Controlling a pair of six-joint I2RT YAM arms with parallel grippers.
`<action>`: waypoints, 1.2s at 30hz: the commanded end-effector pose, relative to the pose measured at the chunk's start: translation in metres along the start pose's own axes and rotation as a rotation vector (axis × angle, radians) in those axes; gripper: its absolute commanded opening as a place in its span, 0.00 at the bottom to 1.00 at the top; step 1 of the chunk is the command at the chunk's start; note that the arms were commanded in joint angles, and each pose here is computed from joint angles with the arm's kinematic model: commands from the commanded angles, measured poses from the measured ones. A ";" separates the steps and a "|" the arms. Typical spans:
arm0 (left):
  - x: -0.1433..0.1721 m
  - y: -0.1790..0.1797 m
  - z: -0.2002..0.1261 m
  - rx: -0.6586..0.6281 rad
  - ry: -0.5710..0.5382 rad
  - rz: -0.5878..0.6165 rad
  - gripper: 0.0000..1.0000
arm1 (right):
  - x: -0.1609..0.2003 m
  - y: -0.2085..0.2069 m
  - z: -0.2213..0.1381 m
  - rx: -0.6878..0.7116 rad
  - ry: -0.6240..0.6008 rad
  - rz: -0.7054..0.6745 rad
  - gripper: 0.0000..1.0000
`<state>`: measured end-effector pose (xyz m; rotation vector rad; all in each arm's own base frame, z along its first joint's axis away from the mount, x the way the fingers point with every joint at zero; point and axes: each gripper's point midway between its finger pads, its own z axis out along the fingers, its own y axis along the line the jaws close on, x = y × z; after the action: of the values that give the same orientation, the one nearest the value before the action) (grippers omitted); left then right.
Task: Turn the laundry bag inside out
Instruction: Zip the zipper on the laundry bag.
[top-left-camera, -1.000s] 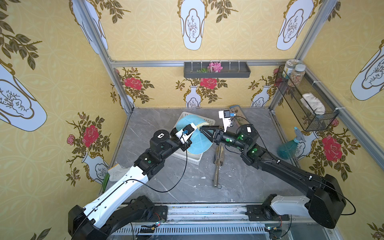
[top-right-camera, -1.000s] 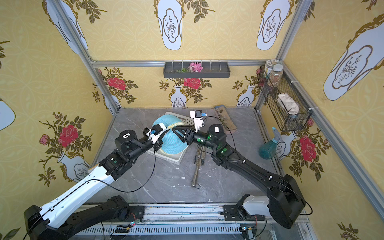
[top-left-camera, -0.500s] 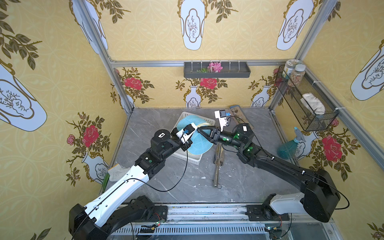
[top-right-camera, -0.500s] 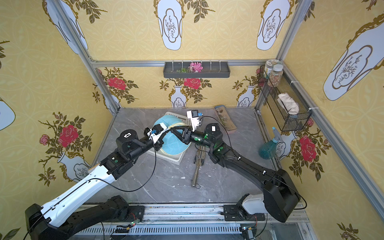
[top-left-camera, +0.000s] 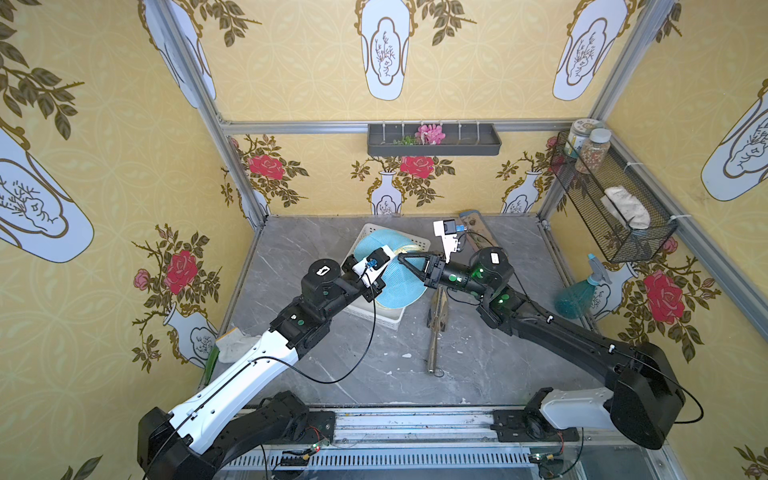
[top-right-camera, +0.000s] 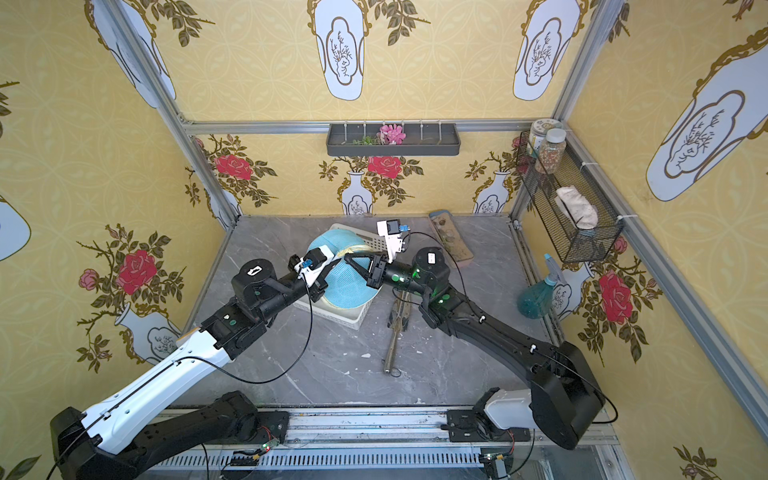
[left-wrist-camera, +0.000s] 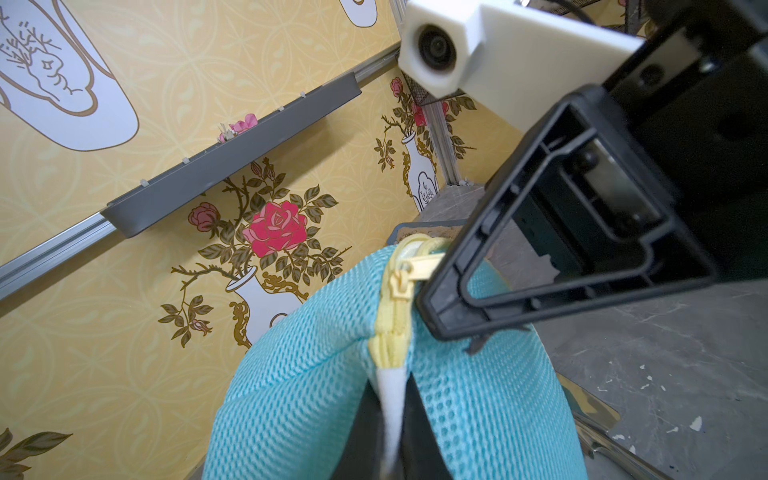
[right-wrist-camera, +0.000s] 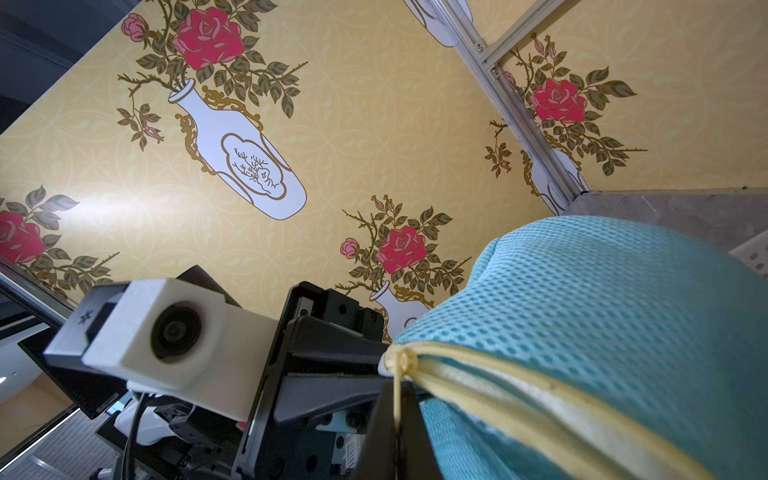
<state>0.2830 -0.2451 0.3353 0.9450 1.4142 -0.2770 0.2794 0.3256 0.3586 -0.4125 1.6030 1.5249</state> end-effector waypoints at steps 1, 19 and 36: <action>0.000 0.003 -0.001 -0.014 0.002 0.004 0.00 | -0.011 0.006 -0.005 -0.002 -0.043 -0.046 0.00; -0.011 0.005 -0.018 0.010 -0.058 -0.027 0.00 | -0.025 -0.037 -0.056 0.195 -0.049 -0.051 0.00; -0.021 0.008 -0.025 0.117 -0.209 -0.139 0.00 | -0.025 -0.013 -0.071 0.254 0.053 -0.374 0.98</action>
<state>0.2695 -0.2260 0.3592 0.8545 1.3296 -0.5436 0.2784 0.2562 0.3448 -0.4945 1.7096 1.1724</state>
